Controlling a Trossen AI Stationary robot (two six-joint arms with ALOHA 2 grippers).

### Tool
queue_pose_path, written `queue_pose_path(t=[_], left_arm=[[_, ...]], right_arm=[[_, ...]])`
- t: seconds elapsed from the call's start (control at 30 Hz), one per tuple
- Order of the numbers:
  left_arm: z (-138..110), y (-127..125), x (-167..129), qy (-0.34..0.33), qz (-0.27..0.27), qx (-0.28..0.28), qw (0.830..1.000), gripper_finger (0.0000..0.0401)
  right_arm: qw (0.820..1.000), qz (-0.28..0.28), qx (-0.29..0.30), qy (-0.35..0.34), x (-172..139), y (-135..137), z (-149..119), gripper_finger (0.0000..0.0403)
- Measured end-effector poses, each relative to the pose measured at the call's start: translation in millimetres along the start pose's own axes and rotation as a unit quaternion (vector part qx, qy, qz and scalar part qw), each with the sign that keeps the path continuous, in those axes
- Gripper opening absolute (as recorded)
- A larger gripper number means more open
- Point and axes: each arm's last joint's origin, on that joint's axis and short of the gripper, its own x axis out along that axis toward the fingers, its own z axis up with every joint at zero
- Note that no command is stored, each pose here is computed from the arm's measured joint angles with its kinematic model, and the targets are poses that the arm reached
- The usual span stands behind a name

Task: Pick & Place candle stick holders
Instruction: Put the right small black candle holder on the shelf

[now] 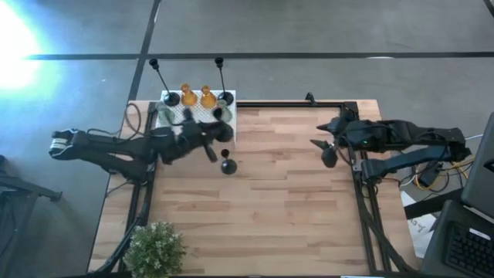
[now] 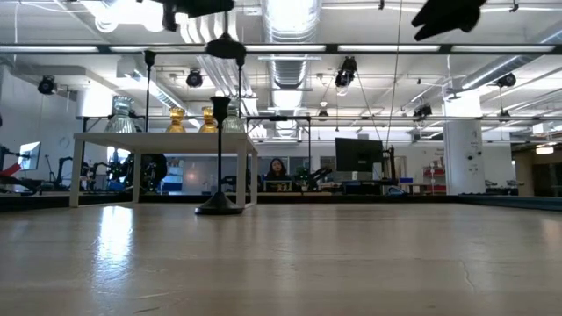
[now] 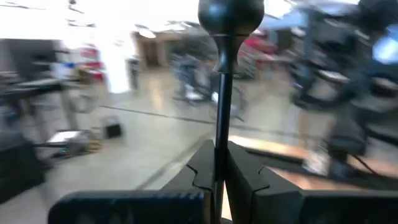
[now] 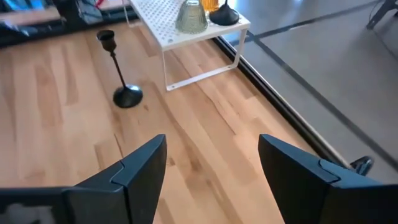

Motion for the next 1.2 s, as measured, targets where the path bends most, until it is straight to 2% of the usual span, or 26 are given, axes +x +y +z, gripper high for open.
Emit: queue_pose_path(t=[0.1, 0.2, 0.27, 0.57, 0.77, 0.93, 1.1, 1.2], left_arm=[[-8, 13, -14, -0.017, 0.085, -0.008, 0.996, 0.0017], [-21, 24, -22, -0.007, 0.187, -0.004, 0.982, 0.0017], [-30, 29, -24, -0.008, 0.22, -0.007, 0.975, 0.0017], [-54, 54, -16, -0.009, 0.273, -0.016, 0.962, 0.0017], [-61, 65, -6, -0.006, 0.261, -0.025, 0.965, 0.0017], [-73, 76, -1, 0.025, 0.284, -0.036, 0.958, 0.0017], [-80, 83, 6, 0.033, 0.263, -0.052, 0.963, 0.0017], [-86, 86, 10, 0.045, 0.267, -0.044, 0.962, 0.0017]], right_arm=[[0.999, 0.009, 0.025, -0.022, -4, -7, -17, 0.0242], [0.998, 0.015, 0.04, -0.038, -5, -13, -32, 0.0238], [0.998, 0.019, 0.045, -0.049, -4, -14, -39, 0.0237], [0.995, 0.028, 0.046, -0.081, -1, -16, -49, 0.0249], [0.995, 0.029, 0.045, -0.084, -1, -15, -49, 0.0249], [0.995, 0.029, 0.037, -0.085, 0, -15, -48, 0.0241], [0.995, 0.029, 0.037, -0.085, 0, -15, -48, 0.0235], [0.995, 0.029, 0.035, -0.085, 0, -15, -48, 0.0236]])
